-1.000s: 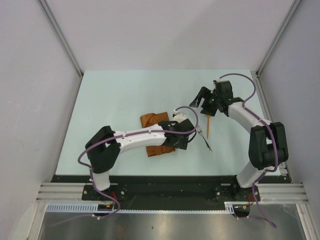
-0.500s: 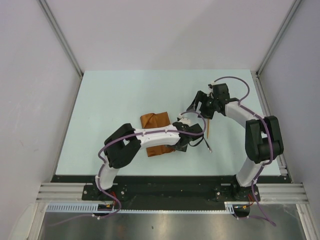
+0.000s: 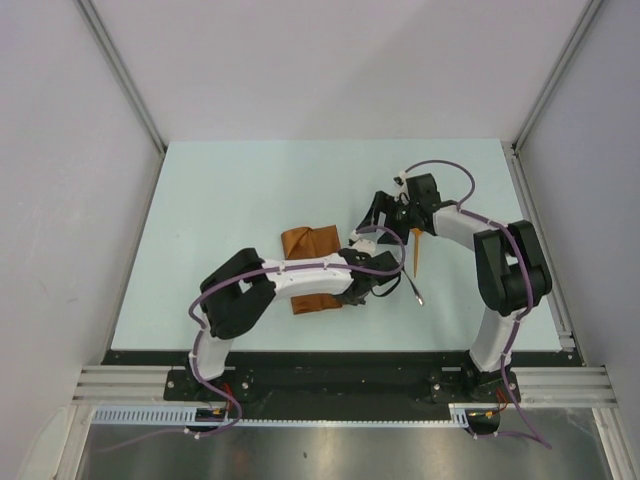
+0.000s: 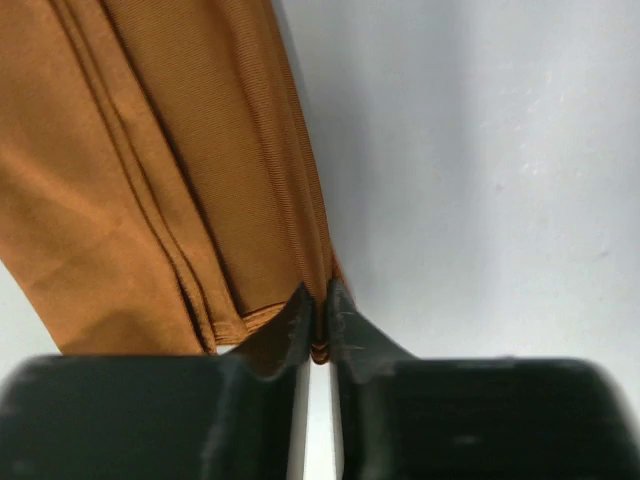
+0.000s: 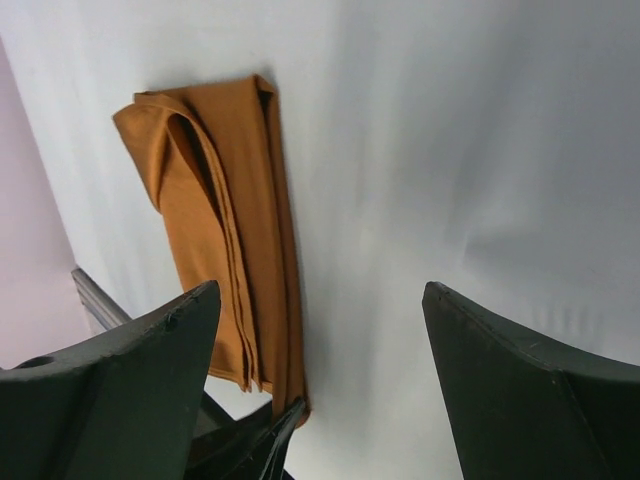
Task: Fold the napkin into a case and place the utensils inside
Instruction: Pick up the 2/3-rectangle-folded napkin from the center of the board.
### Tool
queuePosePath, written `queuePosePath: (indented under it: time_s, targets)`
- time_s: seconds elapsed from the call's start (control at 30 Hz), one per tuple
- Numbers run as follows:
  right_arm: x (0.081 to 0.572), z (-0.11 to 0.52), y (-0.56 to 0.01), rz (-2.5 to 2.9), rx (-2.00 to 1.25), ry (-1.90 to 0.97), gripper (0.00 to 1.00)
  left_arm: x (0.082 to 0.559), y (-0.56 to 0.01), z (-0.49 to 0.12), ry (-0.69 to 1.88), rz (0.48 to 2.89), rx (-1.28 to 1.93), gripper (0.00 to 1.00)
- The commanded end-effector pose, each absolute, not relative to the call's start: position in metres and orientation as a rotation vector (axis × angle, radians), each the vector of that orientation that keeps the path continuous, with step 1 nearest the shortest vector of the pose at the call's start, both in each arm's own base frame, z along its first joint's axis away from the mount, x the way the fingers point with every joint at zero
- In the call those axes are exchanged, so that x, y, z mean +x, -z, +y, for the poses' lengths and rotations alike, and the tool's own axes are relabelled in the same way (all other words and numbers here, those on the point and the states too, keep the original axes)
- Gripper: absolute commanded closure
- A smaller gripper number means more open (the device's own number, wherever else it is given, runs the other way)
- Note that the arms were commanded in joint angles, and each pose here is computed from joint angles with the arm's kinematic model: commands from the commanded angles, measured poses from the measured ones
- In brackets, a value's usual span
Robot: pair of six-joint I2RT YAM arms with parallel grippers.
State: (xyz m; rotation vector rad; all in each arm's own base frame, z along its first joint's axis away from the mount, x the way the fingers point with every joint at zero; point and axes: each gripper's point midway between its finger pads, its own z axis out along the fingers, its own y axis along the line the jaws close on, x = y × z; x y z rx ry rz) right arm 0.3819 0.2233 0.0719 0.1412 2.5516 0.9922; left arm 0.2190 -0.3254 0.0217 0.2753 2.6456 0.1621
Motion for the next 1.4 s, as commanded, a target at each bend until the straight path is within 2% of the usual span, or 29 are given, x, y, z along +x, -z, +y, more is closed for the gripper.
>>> queuePosePath:
  time_s: [0.0,0.07,0.47,1.37]
  targets:
    - [0.384,0.247,-0.081,2.488,0.104,-1.126,0.12,0.223,-0.052,-0.328,-0.008,2.604,0.231,0.95]
    - [0.383,0.258,-0.079,2.472,0.092,-1.165,0.11,0.225,-0.065,-0.329,0.051,2.58,0.212,1.0]
    - [0.359,0.305,-0.058,2.496,0.126,-1.254,0.12,0.215,-0.081,-0.311,0.268,2.577,0.15,1.0]
    - [0.342,0.327,-0.025,2.53,0.164,-1.354,0.26,0.211,-0.089,-0.289,0.318,2.574,0.084,1.0]
